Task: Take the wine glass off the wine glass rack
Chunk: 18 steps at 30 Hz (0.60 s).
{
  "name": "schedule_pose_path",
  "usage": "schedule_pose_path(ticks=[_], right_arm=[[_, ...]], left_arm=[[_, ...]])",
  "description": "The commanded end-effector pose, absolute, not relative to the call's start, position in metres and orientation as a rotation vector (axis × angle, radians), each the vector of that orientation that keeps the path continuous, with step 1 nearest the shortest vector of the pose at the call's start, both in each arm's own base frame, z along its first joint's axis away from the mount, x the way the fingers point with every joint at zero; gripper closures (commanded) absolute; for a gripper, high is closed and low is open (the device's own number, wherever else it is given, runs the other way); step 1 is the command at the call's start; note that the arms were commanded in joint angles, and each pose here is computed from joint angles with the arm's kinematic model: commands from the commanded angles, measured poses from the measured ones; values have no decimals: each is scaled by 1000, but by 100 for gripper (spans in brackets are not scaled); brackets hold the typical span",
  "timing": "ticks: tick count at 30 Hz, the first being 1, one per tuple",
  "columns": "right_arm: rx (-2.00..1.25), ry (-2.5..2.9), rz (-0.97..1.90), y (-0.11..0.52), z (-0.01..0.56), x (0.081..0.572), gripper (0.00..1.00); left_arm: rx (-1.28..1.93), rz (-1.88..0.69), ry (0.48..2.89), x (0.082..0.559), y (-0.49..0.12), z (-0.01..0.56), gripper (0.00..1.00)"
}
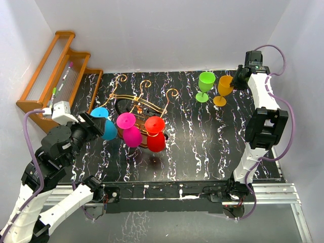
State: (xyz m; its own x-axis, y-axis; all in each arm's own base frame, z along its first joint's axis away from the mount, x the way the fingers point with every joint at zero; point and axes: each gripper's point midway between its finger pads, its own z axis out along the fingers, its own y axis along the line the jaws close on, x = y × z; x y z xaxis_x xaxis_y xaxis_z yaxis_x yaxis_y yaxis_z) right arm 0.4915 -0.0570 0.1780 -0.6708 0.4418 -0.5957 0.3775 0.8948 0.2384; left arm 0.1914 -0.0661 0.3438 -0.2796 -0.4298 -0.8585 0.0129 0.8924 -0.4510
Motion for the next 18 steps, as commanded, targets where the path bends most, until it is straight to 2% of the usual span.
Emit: schedule_pose_path(ticks=[1,8,13,18], right_arm=[[546,2327,164,-51,192,504,72],[522,2243,189,-47,235,499,66],[462,2115,213,-37,307,488,64],[306,1934,267,8,395,455,63]], left_arm=[[-315,-449,1813,192,-67,344,39],[-320,-455,1814,192,-68,343,39],[-310,-469,1832,195,-75,339,39],[-286,-494,1872,202,-88,332,39]])
